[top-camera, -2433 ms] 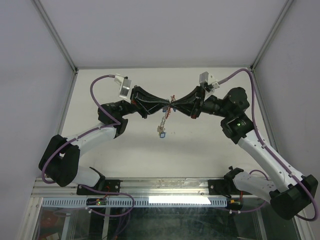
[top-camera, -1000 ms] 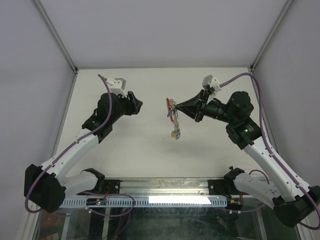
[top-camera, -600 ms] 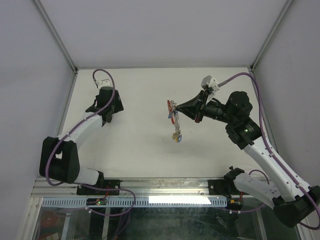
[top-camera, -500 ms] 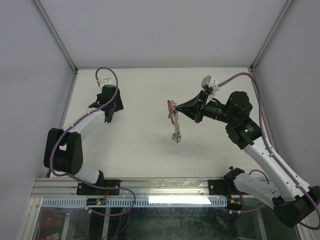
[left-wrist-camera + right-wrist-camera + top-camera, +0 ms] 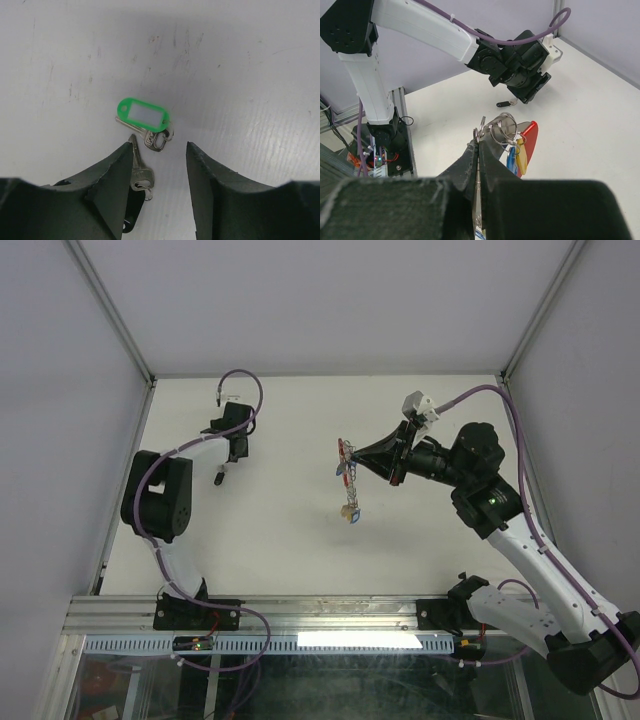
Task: Put the keys on the keyring
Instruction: Pick up the key from the center of the board.
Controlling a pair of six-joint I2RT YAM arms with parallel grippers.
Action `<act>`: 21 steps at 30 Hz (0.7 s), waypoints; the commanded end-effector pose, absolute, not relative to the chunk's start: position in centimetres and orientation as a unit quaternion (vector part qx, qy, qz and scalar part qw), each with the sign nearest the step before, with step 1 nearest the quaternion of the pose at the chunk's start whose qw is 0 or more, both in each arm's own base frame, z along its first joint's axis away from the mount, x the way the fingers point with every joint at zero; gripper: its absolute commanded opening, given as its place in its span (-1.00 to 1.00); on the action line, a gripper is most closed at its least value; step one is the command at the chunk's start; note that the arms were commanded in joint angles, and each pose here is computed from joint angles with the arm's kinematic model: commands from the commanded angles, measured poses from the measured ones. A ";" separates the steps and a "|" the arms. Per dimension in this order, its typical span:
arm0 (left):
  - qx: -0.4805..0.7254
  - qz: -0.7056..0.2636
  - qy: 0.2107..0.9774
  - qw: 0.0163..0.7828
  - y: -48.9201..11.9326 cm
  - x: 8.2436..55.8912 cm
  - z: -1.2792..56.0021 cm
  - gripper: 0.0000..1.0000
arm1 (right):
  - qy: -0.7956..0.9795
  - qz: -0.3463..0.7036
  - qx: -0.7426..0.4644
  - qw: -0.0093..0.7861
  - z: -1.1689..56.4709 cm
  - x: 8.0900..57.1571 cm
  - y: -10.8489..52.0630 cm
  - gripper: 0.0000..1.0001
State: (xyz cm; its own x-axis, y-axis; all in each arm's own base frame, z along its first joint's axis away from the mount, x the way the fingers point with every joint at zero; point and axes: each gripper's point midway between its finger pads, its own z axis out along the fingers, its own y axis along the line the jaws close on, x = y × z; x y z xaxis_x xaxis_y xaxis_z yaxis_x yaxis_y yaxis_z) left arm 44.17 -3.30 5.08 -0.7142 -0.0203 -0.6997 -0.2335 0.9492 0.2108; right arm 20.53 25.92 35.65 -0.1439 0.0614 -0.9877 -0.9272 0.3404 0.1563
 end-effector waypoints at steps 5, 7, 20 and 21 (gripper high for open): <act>-0.046 0.168 0.908 0.382 -3.0 46.4 5.7 -0.18 | 0.574 0.462 -0.361 0.571 37.8 20.2 26.3 -1.00; -0.043 0.173 0.908 0.380 -2.9 46.5 5.6 -0.23 | 0.574 0.463 -0.361 0.571 37.8 20.3 26.3 -1.00; -0.023 0.213 0.906 0.366 -2.2 46.9 4.5 -0.43 | 0.571 0.468 -0.361 0.569 37.8 20.3 26.5 -1.00; -0.022 0.214 0.905 0.366 -2.2 46.9 4.5 -0.45 | 0.570 0.469 -0.361 0.569 37.9 20.3 26.5 -1.00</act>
